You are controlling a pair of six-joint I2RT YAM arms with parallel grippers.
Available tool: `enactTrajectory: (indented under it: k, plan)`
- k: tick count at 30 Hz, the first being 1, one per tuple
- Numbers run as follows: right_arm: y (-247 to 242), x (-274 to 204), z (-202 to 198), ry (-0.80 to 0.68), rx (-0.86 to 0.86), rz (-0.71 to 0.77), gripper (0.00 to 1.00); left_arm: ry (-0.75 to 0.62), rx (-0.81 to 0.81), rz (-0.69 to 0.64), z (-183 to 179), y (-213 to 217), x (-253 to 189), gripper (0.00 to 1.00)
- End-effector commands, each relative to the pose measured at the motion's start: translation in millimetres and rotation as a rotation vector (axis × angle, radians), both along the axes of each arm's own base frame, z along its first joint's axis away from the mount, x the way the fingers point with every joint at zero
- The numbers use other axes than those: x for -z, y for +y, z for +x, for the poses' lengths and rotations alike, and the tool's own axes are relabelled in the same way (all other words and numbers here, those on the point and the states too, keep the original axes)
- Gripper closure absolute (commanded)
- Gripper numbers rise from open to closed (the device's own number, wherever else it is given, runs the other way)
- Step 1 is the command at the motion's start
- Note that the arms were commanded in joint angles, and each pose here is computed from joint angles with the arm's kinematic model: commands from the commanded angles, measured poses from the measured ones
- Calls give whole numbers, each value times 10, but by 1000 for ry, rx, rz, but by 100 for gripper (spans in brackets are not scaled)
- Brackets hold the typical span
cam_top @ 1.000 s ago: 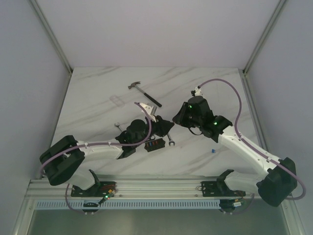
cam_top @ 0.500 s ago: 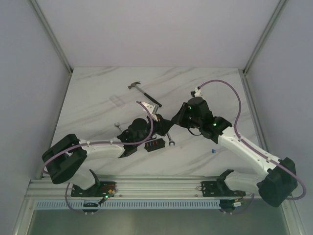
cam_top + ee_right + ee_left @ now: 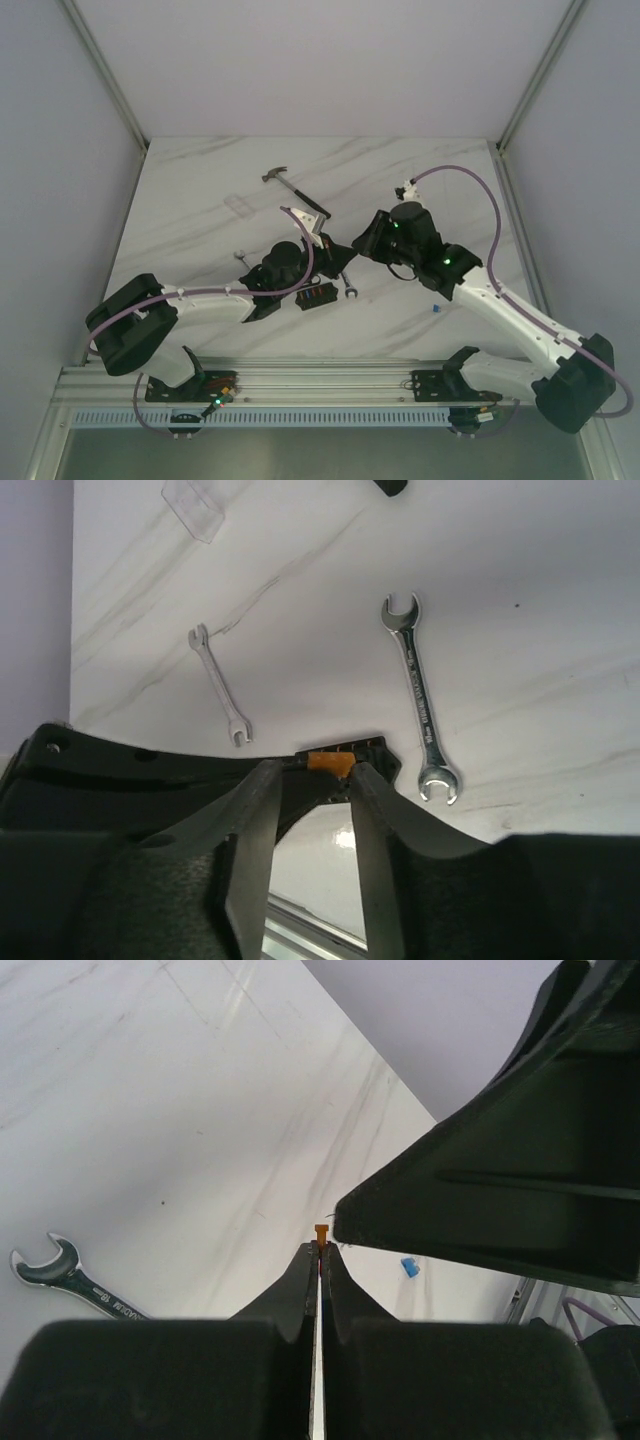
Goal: Snap on the fuse box
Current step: Pick up the fuse from the center of the board.
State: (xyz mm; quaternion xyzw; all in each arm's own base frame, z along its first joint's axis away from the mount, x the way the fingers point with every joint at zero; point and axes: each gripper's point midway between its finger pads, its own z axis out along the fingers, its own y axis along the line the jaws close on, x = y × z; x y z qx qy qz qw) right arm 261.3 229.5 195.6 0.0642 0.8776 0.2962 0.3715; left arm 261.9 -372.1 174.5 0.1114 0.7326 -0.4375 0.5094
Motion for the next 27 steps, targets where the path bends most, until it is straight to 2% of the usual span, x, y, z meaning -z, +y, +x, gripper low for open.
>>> enactTrajectory:
  k: [1, 6, 12, 16, 27]
  plan:
    - [-170, -155, -2, -110, 29, -23, 57, -45, 27, -14, -15, -33, -161, 100]
    - [-374, -315, -70, -235, 42, -43, 48, -56, 85, -19, -3, 13, -137, 100]
    - [-547, -532, -134, -409, -16, -132, 27, -85, 173, -7, 25, 37, -253, 100]
    - [-545, -594, -190, -501, -77, -147, 26, -104, 218, -26, 32, 76, -354, 100]
    - [-244, -657, -330, -548, -300, -126, 26, -192, 316, -20, -39, 171, -470, 100]
